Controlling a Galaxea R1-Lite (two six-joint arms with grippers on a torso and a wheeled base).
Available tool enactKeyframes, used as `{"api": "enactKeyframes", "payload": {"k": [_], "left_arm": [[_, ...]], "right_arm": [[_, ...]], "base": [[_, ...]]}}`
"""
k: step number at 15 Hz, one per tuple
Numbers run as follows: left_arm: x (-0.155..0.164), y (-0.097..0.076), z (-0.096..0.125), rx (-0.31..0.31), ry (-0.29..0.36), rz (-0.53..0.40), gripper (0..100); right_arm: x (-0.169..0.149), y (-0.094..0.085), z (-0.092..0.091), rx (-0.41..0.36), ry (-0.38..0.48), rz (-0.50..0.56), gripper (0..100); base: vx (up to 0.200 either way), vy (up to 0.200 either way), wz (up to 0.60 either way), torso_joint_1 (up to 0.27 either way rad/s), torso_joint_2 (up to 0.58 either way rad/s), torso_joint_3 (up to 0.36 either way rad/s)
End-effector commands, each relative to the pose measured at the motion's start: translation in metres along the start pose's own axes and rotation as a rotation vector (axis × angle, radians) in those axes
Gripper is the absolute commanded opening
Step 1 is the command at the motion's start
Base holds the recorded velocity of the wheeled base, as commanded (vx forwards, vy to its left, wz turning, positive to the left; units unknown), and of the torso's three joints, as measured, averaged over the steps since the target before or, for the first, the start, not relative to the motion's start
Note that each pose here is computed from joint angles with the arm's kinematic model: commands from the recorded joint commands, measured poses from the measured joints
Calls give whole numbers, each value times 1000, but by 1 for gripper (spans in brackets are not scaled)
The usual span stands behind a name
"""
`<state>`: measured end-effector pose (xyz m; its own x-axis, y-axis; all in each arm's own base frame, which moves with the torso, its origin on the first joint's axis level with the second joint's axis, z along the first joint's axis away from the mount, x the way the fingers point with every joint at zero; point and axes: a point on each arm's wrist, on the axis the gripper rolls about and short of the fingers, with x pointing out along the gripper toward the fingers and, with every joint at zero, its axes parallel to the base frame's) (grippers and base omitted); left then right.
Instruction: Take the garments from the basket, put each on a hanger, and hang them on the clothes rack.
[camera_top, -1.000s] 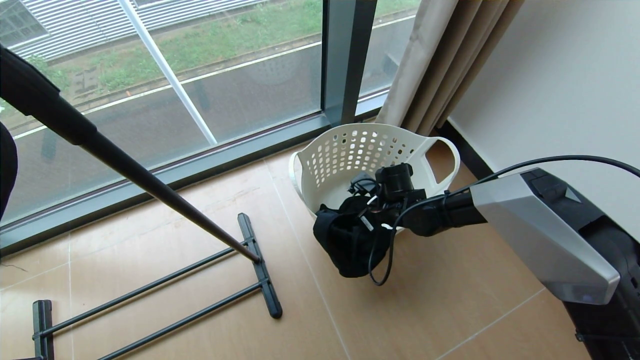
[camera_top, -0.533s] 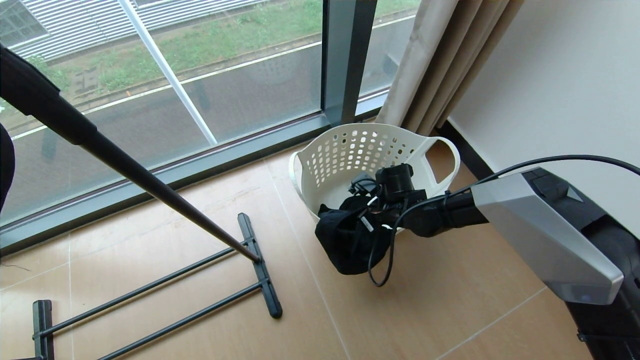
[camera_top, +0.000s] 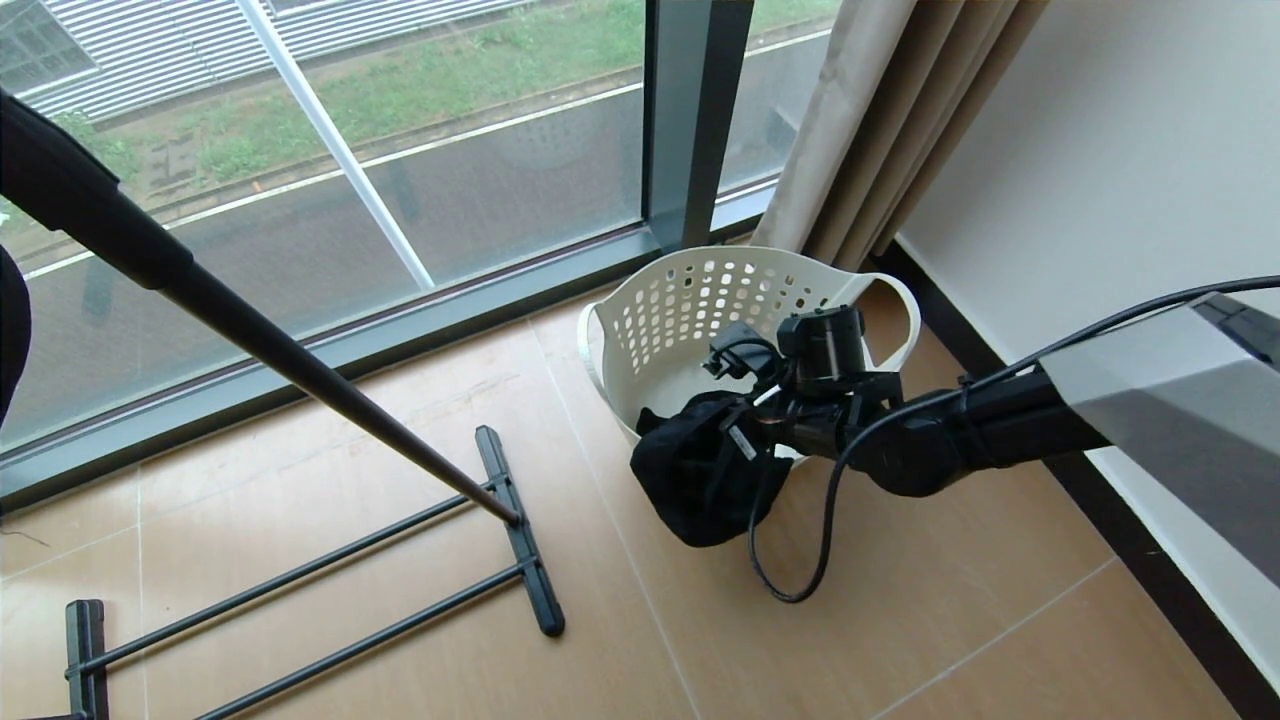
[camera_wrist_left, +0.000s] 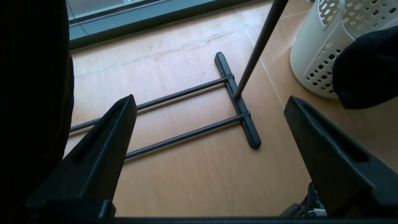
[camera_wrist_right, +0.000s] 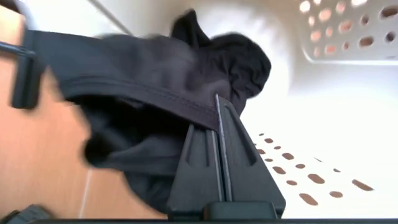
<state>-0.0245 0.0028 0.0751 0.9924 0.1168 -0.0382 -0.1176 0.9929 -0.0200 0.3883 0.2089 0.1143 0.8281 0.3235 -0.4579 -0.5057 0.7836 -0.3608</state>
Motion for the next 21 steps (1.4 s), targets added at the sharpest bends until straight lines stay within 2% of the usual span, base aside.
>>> {"api": "enactKeyframes", "payload": {"k": [1,7,10,14,21], "left_arm": [[0,0,0,1,3,4,100],[0,0,0,-3,1,-3,100],[0,0,0,-3,1,-3,100],[0,0,0,-3,0,-5,100],[0,0,0,-4,1,-5,100]], "right_arm": [[-46,7,22,-13,-86,12,0],[-89,23,29,-31,-170,39,0],[-110,24,35,-35,-211,46,0],[-122,24,37,-34,-236,46,0],[-125,29,34,-51,-264,45,0]], "base": [[0,0,0,0,0,0],[0,0,0,0,0,0],[0,0,0,0,0,0],[0,0,0,2,2,27],[0,0,0,3,3,184]]}}
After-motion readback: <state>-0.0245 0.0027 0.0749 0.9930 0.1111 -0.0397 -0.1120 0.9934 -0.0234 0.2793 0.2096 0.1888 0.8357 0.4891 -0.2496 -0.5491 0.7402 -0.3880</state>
